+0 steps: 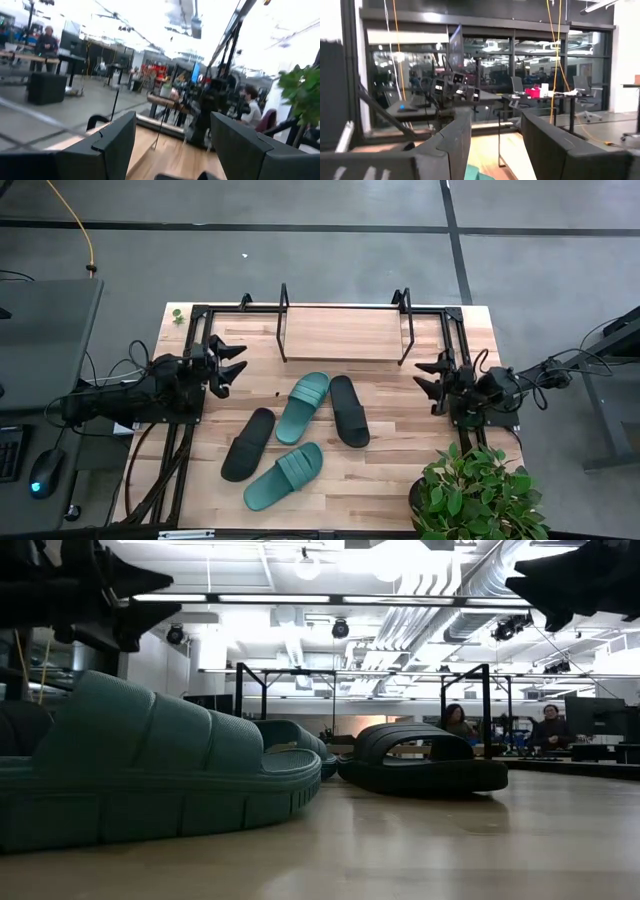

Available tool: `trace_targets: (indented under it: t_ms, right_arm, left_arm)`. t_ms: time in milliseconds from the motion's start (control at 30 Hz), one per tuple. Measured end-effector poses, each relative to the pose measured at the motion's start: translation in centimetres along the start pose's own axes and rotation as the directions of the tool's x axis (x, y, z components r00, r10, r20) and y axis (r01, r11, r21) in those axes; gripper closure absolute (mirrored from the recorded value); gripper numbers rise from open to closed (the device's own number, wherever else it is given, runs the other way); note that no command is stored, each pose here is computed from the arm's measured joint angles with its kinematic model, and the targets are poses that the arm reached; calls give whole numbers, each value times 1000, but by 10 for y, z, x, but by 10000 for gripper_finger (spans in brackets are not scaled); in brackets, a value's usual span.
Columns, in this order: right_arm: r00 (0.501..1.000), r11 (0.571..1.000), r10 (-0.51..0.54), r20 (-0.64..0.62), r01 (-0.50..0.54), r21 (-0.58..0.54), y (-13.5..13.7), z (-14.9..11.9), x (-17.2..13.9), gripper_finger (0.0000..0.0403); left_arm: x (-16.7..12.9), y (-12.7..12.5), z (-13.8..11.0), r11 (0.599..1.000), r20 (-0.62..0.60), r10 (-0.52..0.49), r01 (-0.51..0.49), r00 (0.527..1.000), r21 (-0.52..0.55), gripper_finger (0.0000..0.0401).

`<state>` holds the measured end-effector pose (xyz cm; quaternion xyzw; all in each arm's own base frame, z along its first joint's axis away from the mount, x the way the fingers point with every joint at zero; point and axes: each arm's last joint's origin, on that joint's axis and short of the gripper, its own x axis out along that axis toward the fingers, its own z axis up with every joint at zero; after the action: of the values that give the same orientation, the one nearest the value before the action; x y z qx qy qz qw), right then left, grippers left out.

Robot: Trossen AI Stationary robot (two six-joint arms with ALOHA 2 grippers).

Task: Pick and place slides into the shelf
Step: Put the top green slide on the shelf

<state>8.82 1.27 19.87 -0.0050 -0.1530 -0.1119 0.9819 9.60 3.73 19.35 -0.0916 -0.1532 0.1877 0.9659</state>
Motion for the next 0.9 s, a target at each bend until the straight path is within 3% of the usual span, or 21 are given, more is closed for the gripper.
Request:
trace_targets:
  t_ms: [300, 900]
  right_arm:
    - [995, 997, -30, 97, 23, 69, -2, 11, -1, 237]
    - [994, 994, -41, 101, 31, 102, -8, 53, 1, 237]
  left_arm:
    - [1, -2, 10, 1000, 65, -16, 16, 998, 5, 162]
    - [34, -15, 52, 998, -184, 21, -32, 983, -53, 162]
